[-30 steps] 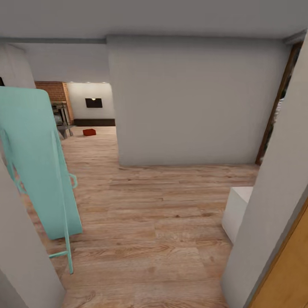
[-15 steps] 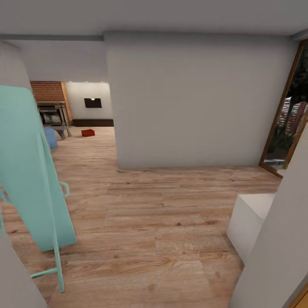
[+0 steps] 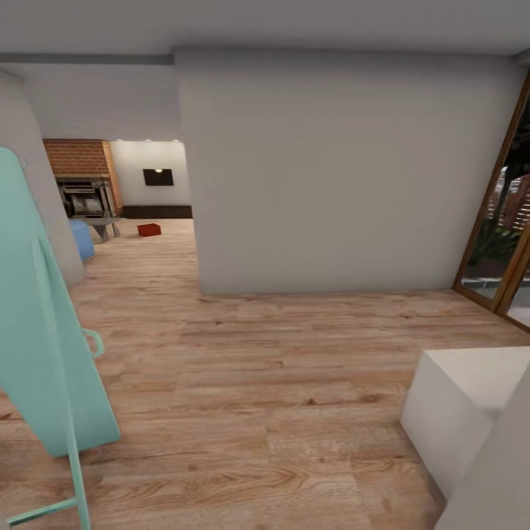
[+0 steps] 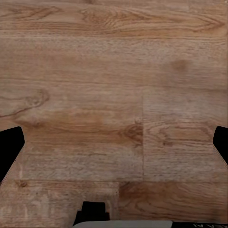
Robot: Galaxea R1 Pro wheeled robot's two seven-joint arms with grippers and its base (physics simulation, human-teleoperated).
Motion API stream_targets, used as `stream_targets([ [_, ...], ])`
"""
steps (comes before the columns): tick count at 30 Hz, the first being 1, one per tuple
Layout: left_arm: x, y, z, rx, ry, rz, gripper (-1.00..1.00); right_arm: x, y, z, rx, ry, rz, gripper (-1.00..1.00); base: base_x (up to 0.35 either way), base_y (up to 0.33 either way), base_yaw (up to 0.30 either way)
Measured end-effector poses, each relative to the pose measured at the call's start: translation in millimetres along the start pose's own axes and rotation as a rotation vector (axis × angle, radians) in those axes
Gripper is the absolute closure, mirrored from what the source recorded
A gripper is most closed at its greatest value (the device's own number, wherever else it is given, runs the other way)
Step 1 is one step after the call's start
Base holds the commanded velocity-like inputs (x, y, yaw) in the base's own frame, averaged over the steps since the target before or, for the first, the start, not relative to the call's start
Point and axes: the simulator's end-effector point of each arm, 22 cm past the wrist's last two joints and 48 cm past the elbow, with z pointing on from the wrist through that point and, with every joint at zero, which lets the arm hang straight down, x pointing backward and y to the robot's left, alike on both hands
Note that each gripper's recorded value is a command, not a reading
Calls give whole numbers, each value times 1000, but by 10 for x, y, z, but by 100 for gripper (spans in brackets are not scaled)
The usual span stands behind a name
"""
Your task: Move the two storage containers from the living room to the garage. In the garage, place one container on the floor and stack the other container on top of it (either order is fine).
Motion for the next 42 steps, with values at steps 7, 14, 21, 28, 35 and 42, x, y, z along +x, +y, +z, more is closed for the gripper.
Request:
stream_targets([
  [7,-3,1,0,-1,-1,0,-100,-11,-2,0,1,-6,2,-100,329,0,0],
  [14,-1,2,0,-1,0,0,-100,-11,1,0,1,-5,1,-100,329,0,150],
  [21,-1,2,0,-1,0,0,-100,-13,4,0,1,-6,1,-100,329,0,260],
  [28,-4,1,1,-1,-1,0,-100,-28,3,1,1,-11,-1,-100,329,0,41],
  [35,-2,2,1,-1,0,0,-100,-26,11,-1,-2,-12,-4,-100,329,0,2],
  [42,-6,3,1,-1,-2,0,-100,-27,9,0,-1,-12,-1,-100,329,0,0],
])
